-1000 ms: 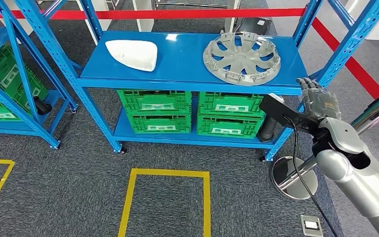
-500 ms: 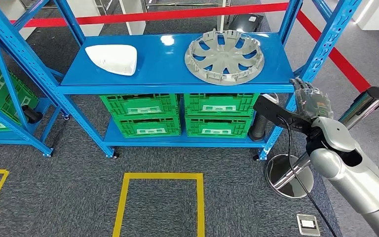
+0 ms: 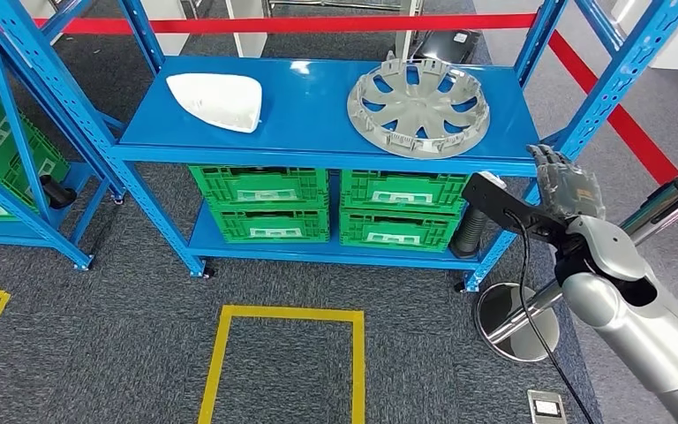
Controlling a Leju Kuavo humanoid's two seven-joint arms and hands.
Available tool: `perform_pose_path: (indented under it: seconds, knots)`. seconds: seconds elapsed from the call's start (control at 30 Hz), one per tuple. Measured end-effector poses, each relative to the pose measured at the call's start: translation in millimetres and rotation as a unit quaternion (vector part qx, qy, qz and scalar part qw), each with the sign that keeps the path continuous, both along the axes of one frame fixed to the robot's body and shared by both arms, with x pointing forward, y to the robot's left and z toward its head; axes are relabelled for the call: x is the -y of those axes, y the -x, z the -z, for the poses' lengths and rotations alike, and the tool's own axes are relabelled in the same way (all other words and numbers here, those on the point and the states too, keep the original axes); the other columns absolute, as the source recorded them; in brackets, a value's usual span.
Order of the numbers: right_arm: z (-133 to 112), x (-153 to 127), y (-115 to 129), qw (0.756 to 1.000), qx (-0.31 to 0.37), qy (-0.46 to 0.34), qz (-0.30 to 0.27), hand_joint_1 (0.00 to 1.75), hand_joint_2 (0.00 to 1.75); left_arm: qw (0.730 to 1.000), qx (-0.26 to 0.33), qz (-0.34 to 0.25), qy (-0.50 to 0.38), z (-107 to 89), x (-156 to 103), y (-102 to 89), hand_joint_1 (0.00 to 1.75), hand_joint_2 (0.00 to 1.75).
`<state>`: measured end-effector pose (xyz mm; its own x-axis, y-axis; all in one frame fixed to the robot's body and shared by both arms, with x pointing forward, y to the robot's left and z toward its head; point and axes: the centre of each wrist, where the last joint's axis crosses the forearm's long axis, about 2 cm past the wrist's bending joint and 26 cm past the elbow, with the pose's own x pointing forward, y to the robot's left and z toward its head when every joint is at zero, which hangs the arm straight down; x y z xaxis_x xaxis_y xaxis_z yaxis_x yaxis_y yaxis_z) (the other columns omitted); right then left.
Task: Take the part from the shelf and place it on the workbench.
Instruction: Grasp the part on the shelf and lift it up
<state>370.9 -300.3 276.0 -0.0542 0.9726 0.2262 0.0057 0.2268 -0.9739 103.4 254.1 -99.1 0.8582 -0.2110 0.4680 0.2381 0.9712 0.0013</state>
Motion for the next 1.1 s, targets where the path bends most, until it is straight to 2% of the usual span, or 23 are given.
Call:
perform_pose_path:
  seconds: [0.5,1.1]
  knots:
    - [-5.2,-18.2,-7.6,1.000,0.011,-0.012,-0.015,0.00,0.00,1.000,0.003,0.011,-0.005,-1.5,-1.0,-6.8,0.00,0.00]
    - [-4.7,-42.3,-15.0,0.999,0.008,-0.007,-0.040,0.00,0.00,1.000,-0.003,0.025,-0.005,-1.4,1.5,-5.2,0.00,0.00]
